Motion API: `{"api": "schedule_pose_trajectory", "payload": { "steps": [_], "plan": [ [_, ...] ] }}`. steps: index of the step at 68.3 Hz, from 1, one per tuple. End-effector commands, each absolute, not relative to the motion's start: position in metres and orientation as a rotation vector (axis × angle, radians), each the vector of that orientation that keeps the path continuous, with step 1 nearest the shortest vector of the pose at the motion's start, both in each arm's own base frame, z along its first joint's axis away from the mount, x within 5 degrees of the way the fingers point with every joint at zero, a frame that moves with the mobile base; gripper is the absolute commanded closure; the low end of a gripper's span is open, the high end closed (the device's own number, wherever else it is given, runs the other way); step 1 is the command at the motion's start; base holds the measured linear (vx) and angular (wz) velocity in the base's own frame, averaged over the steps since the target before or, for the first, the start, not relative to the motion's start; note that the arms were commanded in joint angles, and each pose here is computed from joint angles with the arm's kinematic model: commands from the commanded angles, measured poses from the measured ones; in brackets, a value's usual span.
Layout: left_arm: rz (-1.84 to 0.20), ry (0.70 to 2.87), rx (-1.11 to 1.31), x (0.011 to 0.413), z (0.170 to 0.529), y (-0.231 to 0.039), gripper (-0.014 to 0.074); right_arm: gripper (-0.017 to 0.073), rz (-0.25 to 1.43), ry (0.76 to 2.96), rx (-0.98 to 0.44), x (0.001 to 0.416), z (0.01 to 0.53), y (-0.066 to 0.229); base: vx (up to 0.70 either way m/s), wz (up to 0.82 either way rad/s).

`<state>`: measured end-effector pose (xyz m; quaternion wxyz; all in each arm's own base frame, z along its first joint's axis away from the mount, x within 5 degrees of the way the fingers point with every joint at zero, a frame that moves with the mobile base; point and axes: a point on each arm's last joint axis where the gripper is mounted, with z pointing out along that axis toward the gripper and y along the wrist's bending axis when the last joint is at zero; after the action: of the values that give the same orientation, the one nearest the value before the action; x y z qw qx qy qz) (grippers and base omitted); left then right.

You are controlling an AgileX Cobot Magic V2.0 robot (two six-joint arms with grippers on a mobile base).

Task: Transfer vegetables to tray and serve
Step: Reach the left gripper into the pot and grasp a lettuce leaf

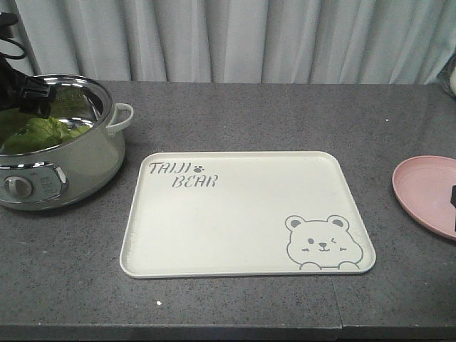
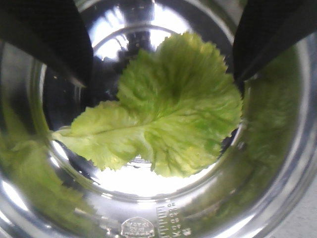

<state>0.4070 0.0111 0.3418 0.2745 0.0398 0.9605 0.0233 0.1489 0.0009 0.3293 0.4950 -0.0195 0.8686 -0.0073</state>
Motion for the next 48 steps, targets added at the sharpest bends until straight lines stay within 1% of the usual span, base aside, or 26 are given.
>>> {"api": "schedule_pose_trajectory", "payload": {
  "steps": [1,18,27,48],
  "plan": [
    [0.053,2.487,0.115,0.415,0.365,0.01,0.0031,0.0067,-0.033,2.013,-0.048,0.151,0.344,0.0,0.0,0.0],
    [0.082,2.5,0.124,0.441,0.339,0.012,0.0031,0.0067,-0.033,2.013,-0.048,0.151,0.344,0.0,0.0,0.0],
    [0.131,2.505,0.139,0.449,0.327,0.015,0.0031,0.0067,-0.033,2.013,-0.048,0.151,0.344,0.0,0.0,0.0],
    [0.129,2.533,0.145,0.464,0.299,0.015,0.0038,0.0067,-0.033,2.013,-0.048,0.151,0.344,0.0,0.0,0.0]
  ]
}}
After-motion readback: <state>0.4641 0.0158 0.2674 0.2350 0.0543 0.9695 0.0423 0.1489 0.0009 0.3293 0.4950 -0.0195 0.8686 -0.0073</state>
